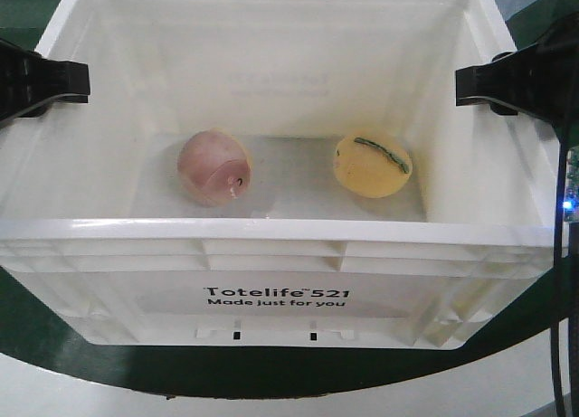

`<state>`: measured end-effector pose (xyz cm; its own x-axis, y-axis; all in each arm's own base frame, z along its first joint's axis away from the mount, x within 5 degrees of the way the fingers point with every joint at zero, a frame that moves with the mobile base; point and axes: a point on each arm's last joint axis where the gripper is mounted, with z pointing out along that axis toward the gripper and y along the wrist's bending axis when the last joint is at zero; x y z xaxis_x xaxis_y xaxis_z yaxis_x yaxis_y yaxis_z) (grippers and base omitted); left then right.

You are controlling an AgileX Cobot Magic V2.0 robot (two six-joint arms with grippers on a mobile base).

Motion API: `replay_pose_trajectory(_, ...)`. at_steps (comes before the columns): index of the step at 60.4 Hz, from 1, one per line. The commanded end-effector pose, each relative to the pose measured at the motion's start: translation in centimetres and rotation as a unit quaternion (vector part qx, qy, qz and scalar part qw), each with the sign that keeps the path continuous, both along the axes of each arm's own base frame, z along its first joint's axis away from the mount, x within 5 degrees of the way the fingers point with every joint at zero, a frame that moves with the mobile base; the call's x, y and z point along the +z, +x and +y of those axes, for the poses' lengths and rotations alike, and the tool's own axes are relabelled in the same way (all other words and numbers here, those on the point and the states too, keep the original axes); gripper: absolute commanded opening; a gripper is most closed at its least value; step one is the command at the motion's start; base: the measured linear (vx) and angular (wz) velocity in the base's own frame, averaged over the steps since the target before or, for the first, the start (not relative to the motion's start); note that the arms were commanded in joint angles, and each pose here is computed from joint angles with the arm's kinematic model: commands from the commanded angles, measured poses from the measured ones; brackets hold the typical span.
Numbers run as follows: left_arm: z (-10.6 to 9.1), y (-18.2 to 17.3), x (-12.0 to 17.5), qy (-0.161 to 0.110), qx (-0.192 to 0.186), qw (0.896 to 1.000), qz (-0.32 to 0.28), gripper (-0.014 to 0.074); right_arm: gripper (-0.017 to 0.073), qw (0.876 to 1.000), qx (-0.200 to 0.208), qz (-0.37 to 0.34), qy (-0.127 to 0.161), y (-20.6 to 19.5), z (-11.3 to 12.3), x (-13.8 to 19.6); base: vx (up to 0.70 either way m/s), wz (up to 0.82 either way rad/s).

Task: Place moving items into box and shelve
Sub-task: 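Lift the crate off the conveyor holding both rims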

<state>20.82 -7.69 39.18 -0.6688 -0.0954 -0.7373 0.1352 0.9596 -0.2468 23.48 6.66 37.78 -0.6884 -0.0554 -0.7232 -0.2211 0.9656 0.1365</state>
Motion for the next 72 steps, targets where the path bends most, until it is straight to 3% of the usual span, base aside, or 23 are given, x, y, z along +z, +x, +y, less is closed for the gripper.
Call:
replay_pose_trajectory(1,0.31,-0.87,3.68,-0.038,-0.002,0.993,-0.115,-0.0008,-0.0006,0.995,-0.009,-0.098,0.007,-0.47,-0.57,3.14,0.00,0.00)
replay_pose_trajectory(72,0.29,-0.94,3.35,-0.036,-0.003,0.994,-0.100,-0.0006,-0.0005,0.994,-0.008,-0.105,0.009,-0.56,-0.57,3.31,0.00,0.00)
